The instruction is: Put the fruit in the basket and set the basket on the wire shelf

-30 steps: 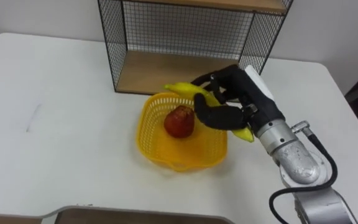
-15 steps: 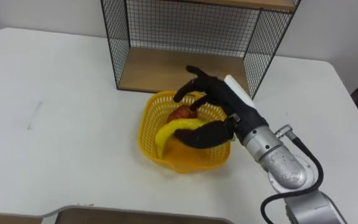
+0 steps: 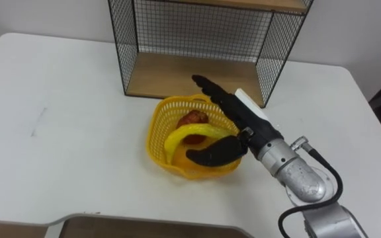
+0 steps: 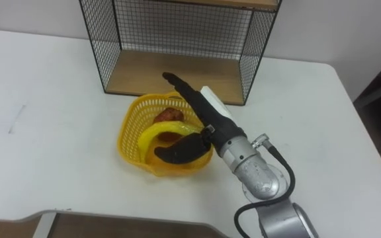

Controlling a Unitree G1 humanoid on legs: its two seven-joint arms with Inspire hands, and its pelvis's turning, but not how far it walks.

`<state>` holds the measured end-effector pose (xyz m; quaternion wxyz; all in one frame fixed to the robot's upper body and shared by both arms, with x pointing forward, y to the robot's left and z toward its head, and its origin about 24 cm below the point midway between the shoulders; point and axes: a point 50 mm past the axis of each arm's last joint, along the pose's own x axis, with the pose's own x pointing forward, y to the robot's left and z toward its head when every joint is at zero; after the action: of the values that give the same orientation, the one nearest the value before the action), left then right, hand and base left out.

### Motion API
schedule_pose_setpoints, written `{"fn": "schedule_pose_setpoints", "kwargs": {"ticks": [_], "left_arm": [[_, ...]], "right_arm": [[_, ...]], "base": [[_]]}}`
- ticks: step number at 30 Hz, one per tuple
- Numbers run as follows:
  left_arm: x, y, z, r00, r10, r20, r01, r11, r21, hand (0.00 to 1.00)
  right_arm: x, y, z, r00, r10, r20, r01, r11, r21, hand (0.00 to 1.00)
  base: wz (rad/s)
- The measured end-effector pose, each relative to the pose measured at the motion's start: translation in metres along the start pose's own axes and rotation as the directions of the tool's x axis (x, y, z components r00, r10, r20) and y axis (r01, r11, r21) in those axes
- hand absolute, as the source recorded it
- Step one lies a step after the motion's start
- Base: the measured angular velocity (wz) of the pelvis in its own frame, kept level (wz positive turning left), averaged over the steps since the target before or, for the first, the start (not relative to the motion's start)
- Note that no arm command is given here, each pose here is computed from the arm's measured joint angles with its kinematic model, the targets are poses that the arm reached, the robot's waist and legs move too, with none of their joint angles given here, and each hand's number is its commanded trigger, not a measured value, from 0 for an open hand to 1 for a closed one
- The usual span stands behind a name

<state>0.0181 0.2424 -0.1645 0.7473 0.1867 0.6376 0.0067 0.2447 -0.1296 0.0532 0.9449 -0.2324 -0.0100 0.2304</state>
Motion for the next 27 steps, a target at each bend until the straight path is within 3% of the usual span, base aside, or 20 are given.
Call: {"fn": "schedule_pose_setpoints", "kwargs": {"ticks": [13, 19, 21, 25, 27], "left_arm": [[-0.002, -0.002, -0.01, 0.999, 0.026, -0.029, -0.029, 0.995, -0.098, 0.0], [-0.005, 0.004, -0.035, 0.984, 0.114, -0.139, -0.155, 0.928, -0.339, 0.0], [-0.009, 0.007, -0.051, 0.965, 0.149, -0.215, -0.233, 0.864, -0.447, 0.0], [-0.015, 0.017, -0.071, 0.924, 0.189, -0.333, -0.37, 0.668, -0.646, 0.0], [-0.019, 0.024, -0.082, 0.878, 0.213, -0.429, -0.476, 0.488, -0.732, 0.0]], "right_arm": [[-0.009, -0.016, -0.015, 0.991, -0.117, -0.056, 0.122, 0.989, 0.079, 0.0], [-0.024, -0.042, -0.033, 0.944, -0.305, -0.129, 0.327, 0.922, 0.206, 0.0], [-0.035, -0.054, -0.039, 0.9, -0.403, -0.167, 0.435, 0.862, 0.262, 0.0], [-0.051, -0.071, -0.048, 0.823, -0.522, -0.226, 0.569, 0.76, 0.315, 0.0], [-0.059, -0.082, -0.051, 0.762, -0.594, -0.257, 0.646, 0.679, 0.349, 0.0]], "base": [[0.0], [0.0], [0.0], [0.0], [0.0]]}}
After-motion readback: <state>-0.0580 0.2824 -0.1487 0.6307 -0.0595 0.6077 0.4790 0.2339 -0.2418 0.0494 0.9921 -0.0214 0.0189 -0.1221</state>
